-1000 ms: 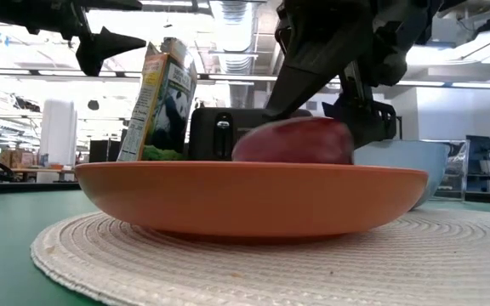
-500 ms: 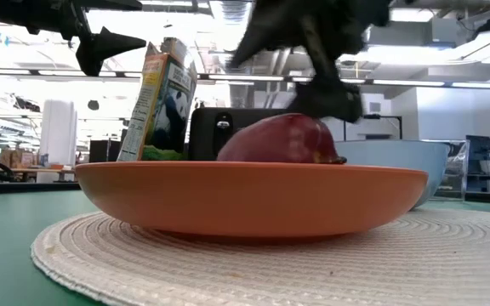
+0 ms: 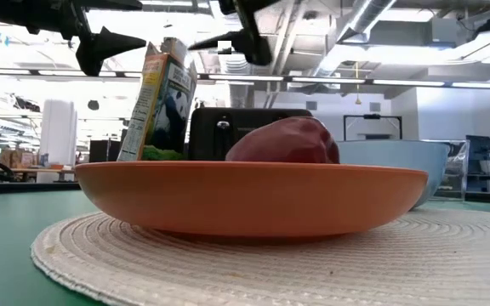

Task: Arrange a breakfast setting
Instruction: Put the toasted bread on the orange plate

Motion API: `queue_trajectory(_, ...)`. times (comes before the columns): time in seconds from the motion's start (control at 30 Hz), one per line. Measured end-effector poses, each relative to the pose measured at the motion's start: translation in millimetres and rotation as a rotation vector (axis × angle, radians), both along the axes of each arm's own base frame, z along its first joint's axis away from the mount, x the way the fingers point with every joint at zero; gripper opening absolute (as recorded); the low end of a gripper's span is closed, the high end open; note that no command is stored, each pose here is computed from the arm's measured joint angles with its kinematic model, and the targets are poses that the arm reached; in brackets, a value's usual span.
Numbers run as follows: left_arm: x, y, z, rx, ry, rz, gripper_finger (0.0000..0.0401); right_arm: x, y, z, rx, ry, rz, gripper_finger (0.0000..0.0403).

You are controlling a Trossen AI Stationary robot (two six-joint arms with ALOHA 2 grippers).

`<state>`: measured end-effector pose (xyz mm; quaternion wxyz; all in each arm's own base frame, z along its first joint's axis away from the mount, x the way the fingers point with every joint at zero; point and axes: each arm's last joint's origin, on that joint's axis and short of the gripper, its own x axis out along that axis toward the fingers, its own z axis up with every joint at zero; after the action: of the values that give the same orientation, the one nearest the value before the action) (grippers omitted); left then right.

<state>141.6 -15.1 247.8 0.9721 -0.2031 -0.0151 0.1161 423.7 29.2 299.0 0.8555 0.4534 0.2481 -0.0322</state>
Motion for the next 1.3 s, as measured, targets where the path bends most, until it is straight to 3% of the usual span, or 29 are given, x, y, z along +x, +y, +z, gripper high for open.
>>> queue_trajectory(0.3,0,0,0,0.056,0.013,-0.001,0.0283,0,-97,40,-0.001,-0.098,-0.236,0.0358)
queue_trajectory(0.7,0,-1,0,0.073,0.016,-0.027,0.0283,-31,-206,44,0.046,-0.122,-0.489,0.0338)
queue_trajectory(1.07,0,0,0,0.098,0.023,-0.012,0.0283,-52,-249,43,0.038,-0.129,-0.604,0.0298)
queue_trajectory(1.3,0,0,0,0.082,0.02,0.002,0.0283,-56,-253,94,-0.117,-0.246,-0.553,0.0297)
